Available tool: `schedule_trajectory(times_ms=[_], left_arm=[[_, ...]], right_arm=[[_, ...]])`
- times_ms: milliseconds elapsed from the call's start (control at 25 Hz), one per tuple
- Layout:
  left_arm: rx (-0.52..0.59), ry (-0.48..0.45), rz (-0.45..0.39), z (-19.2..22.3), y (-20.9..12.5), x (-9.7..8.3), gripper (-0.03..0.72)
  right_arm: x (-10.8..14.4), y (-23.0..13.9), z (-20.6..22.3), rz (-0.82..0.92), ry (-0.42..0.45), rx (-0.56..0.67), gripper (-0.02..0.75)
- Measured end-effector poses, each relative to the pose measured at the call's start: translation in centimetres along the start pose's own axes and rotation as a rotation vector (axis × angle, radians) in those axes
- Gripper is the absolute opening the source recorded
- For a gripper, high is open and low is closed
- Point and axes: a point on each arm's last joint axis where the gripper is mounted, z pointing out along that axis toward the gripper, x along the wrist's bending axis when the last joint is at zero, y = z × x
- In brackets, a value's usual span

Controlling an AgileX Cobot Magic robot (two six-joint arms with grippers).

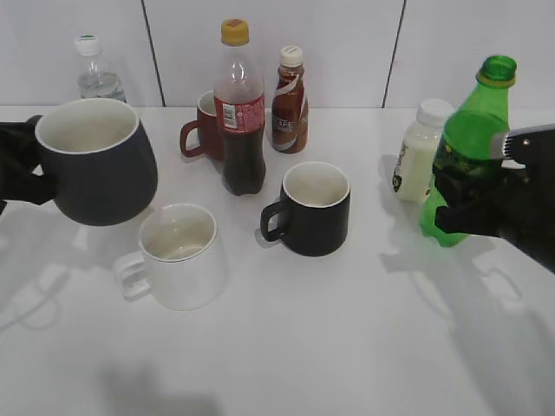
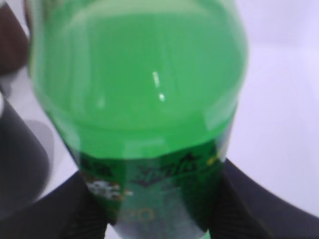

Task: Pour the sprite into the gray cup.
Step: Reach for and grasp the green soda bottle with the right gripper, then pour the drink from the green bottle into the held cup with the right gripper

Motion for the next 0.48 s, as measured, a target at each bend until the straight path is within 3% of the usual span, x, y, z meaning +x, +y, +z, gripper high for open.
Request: schedule_trajectory(times_ms=[160,480], left_arm=[[0.006,-0.068,0.056,0.3,0.5,-1.4,0.062],[0.043,-0.272,0.193,1.1,3.2,-7.4,0.062]], right_arm=[[0.9,1.8,-0.9,-0.109,0.076,-0.056,0.376],[4.3,5.3,-3.0,-0.483,0.145,0.018,0.376]])
